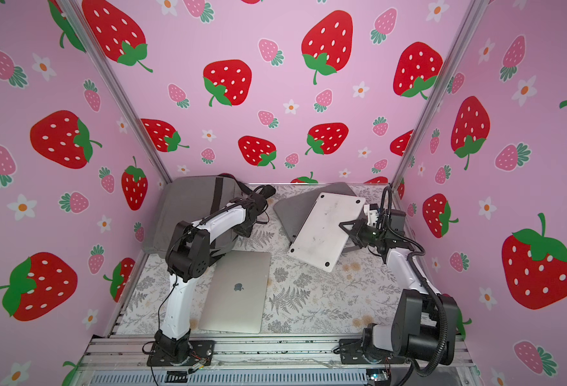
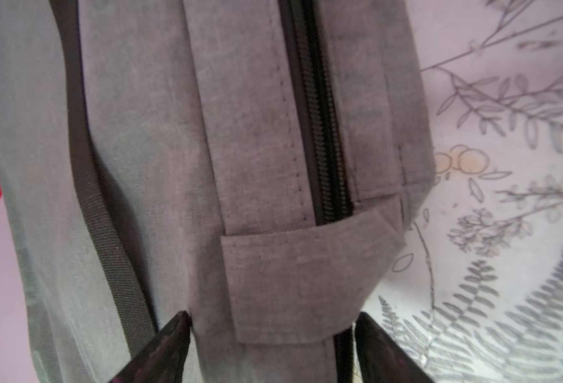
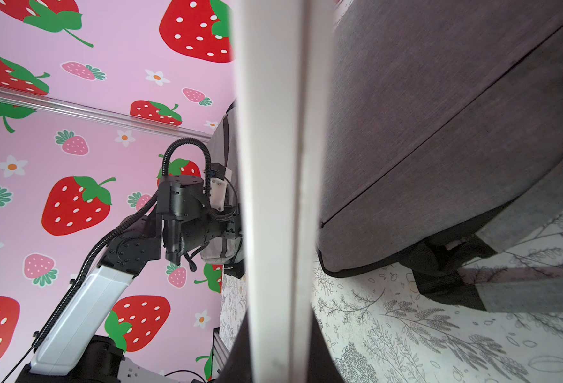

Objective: Open the zippered laptop bag and take out the laptop
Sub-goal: Place the zippered laptop bag in the zippered laptop bag.

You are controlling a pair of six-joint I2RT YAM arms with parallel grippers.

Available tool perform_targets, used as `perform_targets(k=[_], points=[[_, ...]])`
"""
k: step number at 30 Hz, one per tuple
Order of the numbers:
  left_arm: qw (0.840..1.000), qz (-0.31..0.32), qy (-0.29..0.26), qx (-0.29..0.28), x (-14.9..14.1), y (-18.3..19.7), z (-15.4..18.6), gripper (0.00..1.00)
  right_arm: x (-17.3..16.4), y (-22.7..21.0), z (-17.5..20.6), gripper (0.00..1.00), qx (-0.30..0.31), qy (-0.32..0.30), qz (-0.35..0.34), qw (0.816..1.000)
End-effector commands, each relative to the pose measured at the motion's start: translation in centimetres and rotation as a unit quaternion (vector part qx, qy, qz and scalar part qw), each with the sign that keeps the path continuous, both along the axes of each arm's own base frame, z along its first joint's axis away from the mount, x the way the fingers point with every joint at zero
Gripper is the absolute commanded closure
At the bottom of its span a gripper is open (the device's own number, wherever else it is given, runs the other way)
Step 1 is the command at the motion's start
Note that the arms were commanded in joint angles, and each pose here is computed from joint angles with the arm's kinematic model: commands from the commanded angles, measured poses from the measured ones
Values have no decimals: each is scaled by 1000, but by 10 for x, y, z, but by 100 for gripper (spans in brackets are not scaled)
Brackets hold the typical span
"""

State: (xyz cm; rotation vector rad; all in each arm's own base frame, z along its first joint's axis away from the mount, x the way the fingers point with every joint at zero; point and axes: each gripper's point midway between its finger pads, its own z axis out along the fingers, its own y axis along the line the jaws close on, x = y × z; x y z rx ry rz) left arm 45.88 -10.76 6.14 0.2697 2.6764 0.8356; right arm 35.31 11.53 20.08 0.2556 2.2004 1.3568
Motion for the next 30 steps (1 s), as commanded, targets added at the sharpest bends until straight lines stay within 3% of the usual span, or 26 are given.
perform_targets(k=[1, 9, 20, 30], points=[[998, 17, -34, 54, 7, 7, 13, 27, -2, 10, 36, 100, 18, -72, 39, 996], [995, 25, -36, 84, 7, 10, 15, 48, -2, 9, 36, 100, 20, -71, 39, 996], [993, 15, -73, 91, 13, 6, 66, 98, -2, 9, 40, 100, 21, -77, 39, 996], [983, 15, -124, 136, 20, 32, 126, 100, -1, 8, 46, 100, 23, -83, 38, 996]])
